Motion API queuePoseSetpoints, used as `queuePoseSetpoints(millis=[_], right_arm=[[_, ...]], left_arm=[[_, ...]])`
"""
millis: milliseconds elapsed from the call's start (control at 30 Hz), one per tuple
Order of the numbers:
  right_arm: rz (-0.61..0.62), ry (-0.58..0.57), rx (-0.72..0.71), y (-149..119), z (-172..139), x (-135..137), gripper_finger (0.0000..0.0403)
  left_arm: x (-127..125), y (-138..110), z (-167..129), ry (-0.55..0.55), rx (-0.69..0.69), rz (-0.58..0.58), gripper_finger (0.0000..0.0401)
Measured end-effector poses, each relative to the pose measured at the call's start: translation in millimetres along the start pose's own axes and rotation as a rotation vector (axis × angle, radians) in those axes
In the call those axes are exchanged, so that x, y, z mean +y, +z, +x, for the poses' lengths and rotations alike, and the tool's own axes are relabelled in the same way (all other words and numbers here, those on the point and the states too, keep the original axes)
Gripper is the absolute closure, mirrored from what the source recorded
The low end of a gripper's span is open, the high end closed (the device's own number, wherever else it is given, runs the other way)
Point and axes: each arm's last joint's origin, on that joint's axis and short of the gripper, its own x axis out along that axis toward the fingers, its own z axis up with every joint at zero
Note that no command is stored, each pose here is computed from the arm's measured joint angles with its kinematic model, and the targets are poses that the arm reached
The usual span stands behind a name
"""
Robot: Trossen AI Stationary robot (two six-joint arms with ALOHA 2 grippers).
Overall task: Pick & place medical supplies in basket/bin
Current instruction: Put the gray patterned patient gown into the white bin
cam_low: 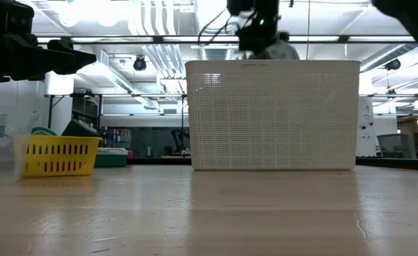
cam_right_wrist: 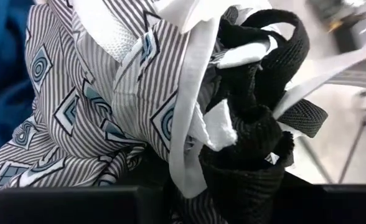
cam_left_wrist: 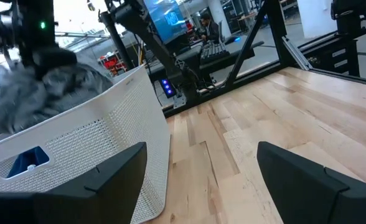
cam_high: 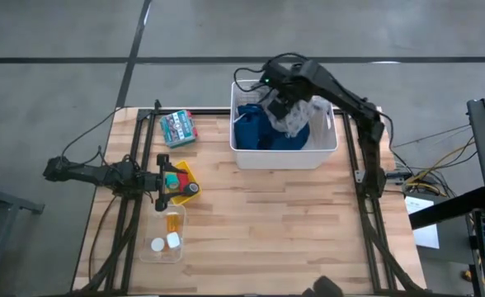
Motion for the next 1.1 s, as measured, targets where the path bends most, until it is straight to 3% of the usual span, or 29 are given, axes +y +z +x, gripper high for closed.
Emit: queuePoseSetpoints(millis=[533, 1100], right_arm=[[-0.109, 0.110, 0.224, 13.5, 78.7, 55.8, 0.0312], [-0.075, 0.169, 0.204, 11.8, 63.5, 52.3, 0.0312]], left_arm=[[0.0, 0.1, 0.0, 0.000, 0.000, 0.000, 0.0091], [0.0, 0.0, 0.0, 0.000, 0.000, 0.000, 0.0091]])
